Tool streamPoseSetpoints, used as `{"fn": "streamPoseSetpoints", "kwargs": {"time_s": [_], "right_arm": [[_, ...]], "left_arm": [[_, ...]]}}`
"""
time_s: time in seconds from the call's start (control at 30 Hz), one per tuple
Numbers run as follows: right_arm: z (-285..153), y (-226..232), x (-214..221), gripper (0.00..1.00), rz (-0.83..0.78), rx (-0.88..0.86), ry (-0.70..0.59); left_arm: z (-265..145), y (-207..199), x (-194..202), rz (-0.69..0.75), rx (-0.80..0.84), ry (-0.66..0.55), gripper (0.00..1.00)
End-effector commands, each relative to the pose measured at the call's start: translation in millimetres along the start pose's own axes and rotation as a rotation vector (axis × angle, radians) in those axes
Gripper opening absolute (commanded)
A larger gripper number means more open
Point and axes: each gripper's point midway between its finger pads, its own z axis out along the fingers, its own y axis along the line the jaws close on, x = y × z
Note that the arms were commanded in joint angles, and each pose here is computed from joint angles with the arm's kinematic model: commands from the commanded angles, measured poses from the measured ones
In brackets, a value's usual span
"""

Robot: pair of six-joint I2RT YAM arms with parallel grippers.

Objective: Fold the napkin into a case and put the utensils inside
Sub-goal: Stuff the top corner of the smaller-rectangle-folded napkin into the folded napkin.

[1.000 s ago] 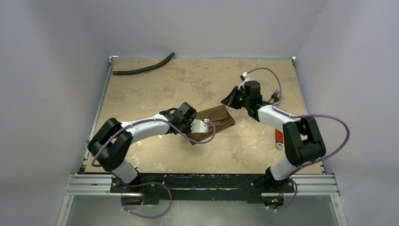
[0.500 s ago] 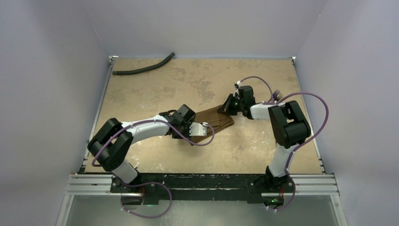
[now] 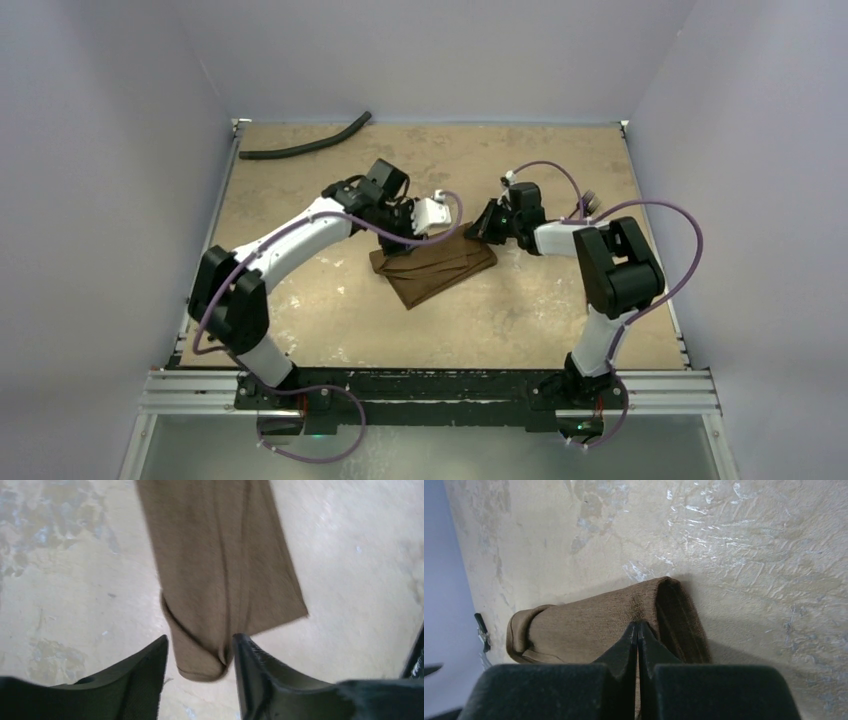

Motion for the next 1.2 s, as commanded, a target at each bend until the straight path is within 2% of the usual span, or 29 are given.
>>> {"fn": "streamPoseSetpoints", "kwargs": {"time_s": [0.0, 0.1, 0.23, 0.27, 0.37, 0.4, 0.6, 0.7, 0.83, 1.03, 1.17], "right_arm": [[-12, 12, -17, 0.0, -0.048, -0.021, -0.069], [-15, 15, -17, 0.0, -0.048, -0.033, -0.075], [-24, 31, -16, 0.0, -0.05, -0.084, -0.055], [-27, 37, -18, 0.0, -0.056, -0.1, -0.056], [-35, 58, -31, 0.0, -0.076, -0.152, -0.077], [-36, 66, -32, 0.0, -0.072, -0.18, -0.076], [-19, 107, -23, 0.0, -0.067, -0.298, -0.018], [2, 112, -11, 0.0, -0.041, -0.318, 0.024], [22, 99, 2, 0.0, 0.002, -0.333, 0.076], [45, 55, 16, 0.0, 0.044, -0.269, 0.108], [42, 52, 22, 0.0, 0.047, -0.342, 0.118]], "left_arm": [[29, 26, -3, -0.286, 0.024, -0.039, 0.43], [46, 37, 2, -0.332, -0.027, -0.05, 0.34], [63, 30, 19, -0.327, -0.033, -0.033, 0.25], [67, 30, 26, -0.323, -0.039, -0.01, 0.21], [75, 27, 44, -0.318, -0.048, 0.025, 0.02], [77, 27, 48, -0.314, -0.054, 0.03, 0.0], [84, 23, 60, -0.308, -0.068, 0.042, 0.0], [85, 23, 63, -0.305, -0.083, 0.048, 0.0], [86, 22, 70, -0.3, -0.092, 0.065, 0.0], [88, 20, 82, -0.28, -0.11, 0.098, 0.0], [90, 19, 94, -0.217, -0.136, 0.151, 0.0]]}}
